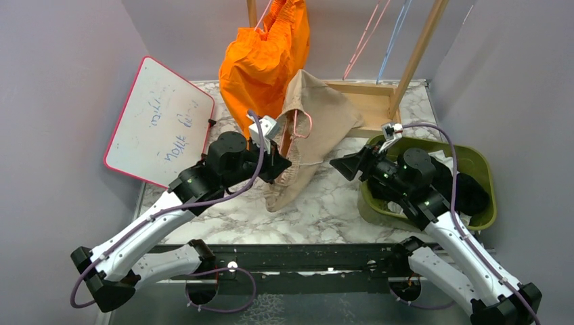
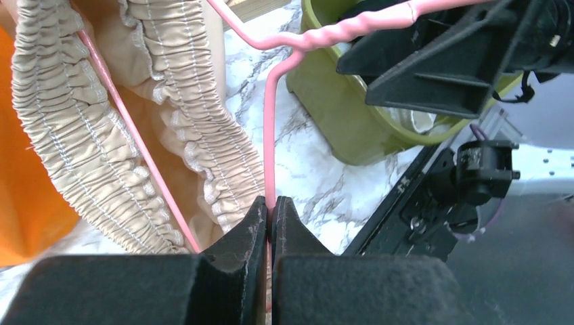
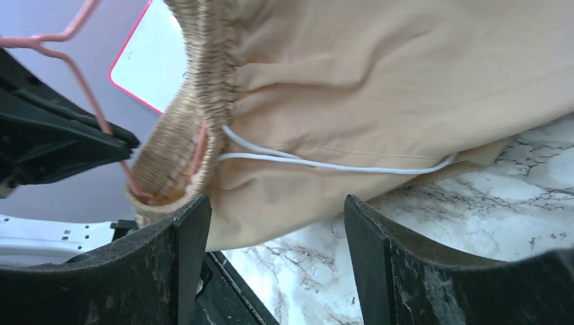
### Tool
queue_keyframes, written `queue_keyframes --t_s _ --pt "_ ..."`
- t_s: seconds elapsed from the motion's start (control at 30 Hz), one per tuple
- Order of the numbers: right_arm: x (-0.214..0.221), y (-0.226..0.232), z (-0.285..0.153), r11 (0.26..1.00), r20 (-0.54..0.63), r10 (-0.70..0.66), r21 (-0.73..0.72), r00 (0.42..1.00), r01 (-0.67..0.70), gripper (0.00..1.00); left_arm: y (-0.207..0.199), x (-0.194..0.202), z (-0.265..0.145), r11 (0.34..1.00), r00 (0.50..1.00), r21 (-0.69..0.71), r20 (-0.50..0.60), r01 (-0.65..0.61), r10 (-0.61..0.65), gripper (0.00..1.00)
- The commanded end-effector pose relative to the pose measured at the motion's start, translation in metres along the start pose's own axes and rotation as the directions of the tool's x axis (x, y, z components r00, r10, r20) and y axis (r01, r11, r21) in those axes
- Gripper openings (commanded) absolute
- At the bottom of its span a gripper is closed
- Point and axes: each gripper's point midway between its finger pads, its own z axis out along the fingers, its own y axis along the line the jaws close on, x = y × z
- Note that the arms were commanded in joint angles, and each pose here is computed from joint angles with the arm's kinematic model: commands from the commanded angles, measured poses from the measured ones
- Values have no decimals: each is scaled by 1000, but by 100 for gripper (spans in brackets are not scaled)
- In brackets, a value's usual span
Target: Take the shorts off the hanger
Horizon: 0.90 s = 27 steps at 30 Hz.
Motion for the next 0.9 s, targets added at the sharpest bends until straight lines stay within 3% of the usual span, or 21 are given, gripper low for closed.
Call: queue_keyframes --t_s 0.0,0.1,0.27,0.5,0.7,0.87 --pt "-3 -7 -2 999 26 -33 39 999 32 74 -1 -4 -31 987 982 0 -101 -161 160 0" --pt "-3 -5 -2 999 28 -37 25 999 36 74 -4 -12 -42 983 971 -1 -158 -184 181 0" --pt "-1 -2 -5 999 39 -41 1 998 41 74 -12 -29 -53 971 961 33 -136 -238 241 0" --pt "-2 25 -8 974 64 -146 -167 987 155 73 -15 49 -17 960 905 212 -347 -181 247 0" --pt "-1 21 0 936 66 -292 -187 954 299 72 -35 66 -7 925 906 362 -343 -116 248 0" --pt "18 0 16 900 1 -401 -188 916 394 71 -39 62 -8 919 913 380 -328 -107 242 0"
